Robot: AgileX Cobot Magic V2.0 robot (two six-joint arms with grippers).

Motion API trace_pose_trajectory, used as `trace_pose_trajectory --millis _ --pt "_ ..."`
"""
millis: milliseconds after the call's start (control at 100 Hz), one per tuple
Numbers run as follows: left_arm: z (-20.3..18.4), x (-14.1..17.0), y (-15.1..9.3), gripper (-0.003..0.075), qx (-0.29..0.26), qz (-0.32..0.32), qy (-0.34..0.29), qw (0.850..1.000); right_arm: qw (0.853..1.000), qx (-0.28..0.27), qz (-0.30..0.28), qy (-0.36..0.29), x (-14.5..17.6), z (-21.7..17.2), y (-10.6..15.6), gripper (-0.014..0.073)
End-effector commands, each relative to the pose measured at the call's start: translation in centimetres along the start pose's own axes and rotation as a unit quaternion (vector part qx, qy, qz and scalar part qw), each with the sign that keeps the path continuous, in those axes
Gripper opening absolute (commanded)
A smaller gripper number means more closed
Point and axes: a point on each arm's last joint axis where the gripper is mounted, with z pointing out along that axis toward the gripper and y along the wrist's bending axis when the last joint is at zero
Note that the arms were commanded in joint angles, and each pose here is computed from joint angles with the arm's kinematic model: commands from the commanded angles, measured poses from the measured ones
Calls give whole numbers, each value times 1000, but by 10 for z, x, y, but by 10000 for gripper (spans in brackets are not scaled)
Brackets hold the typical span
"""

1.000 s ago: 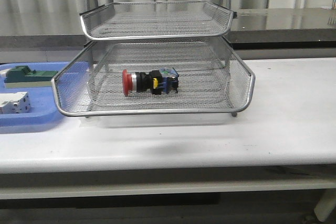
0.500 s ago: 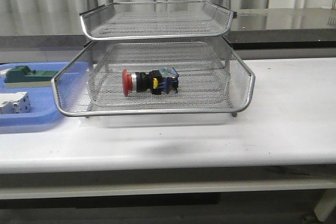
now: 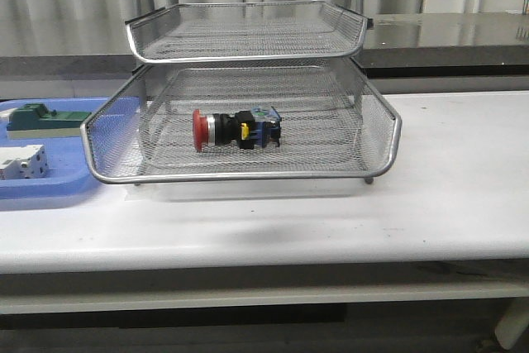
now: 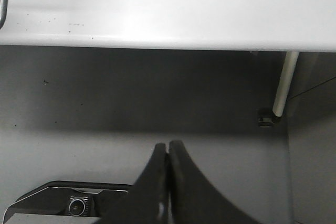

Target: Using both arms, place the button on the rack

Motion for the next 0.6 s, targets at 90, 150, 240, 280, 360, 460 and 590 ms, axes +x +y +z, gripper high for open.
trace_pose_trajectory --millis 90,150,240,280,360,460,590 --pt "-1 -16 2 4 -11 -10 -51 999 999 -8 0 -41 -11 -8 1 -71" --pt "-1 -16 2 4 -11 -10 -51 999 999 -20 8 -43 -11 -8 4 -71" --pt "-1 -16 2 4 -11 -10 -51 999 997 -44 24 -57 -14 -8 8 -71" --pt "-1 -16 2 4 -11 -10 -51 999 996 -56 31 -61 -16 -8 10 -71" --pt "-1 -16 2 4 -11 -10 -51 999 994 -75 40 -62 -20 -4 14 -70" --pt "-1 -16 2 4 -11 -10 -51 999 993 -98 49 -48 -25 5 19 -70" --pt "-1 -16 2 4 -11 -10 -51 999 990 -134 51 -17 -33 24 28 -69"
